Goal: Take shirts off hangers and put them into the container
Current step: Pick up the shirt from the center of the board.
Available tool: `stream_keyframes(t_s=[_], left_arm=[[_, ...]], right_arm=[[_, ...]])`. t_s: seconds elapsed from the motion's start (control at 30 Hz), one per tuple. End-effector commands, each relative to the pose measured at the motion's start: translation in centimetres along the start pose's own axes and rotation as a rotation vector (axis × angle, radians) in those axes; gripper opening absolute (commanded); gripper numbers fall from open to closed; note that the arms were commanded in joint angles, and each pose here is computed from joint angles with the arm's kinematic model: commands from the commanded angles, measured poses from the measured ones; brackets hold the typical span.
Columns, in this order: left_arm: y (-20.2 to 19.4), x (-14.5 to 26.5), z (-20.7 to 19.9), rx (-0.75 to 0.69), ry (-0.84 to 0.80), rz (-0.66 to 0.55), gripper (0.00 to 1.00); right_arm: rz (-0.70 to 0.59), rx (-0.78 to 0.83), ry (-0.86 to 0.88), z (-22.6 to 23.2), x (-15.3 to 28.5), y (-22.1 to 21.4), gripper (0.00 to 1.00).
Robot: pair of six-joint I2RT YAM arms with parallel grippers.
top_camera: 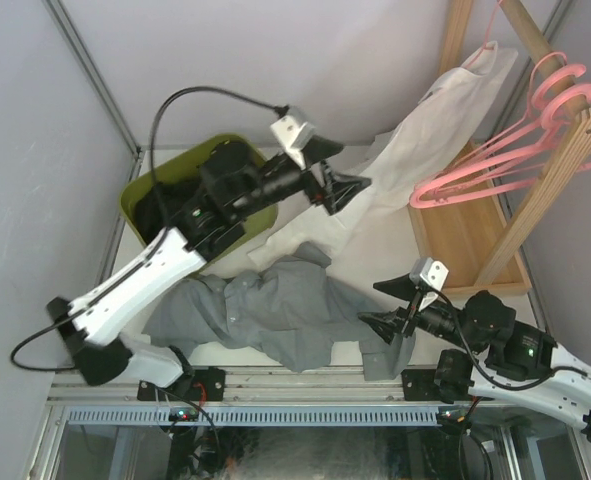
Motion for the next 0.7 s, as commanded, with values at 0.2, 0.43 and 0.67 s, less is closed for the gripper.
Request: stream_keyframes(t_s=[0.2, 0.43, 0.67], left_arm=[[-10.1, 11.7, 4.4, 0.096, 0.301, 0.099, 0.96], [-21.3, 20.3, 9.3, 0.225, 0.717, 0.275, 1.0], [-24.2, 27.0, 12.3, 0.368, 1.097, 0.209, 1.0]], right_arm=[[-0.054, -0.015, -0.079, -1.1, -2.0, 0.9, 0.7], [-0.023, -0.021, -0.146, -2.0, -3.3, 0.4, 0.7], [0.001, -0.022, -0.148, -1.9, -4.6, 0.0, 0.7]])
Point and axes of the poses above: each gripper's point midway between its finger pads, its own x axis back along the fingers, its own z axis along the line the jaws close on, y = z × x, the point moved 1 cm from there along x, back along the fingers, and after that the axes turned 13 degrees about x, right-handed, at the moved point
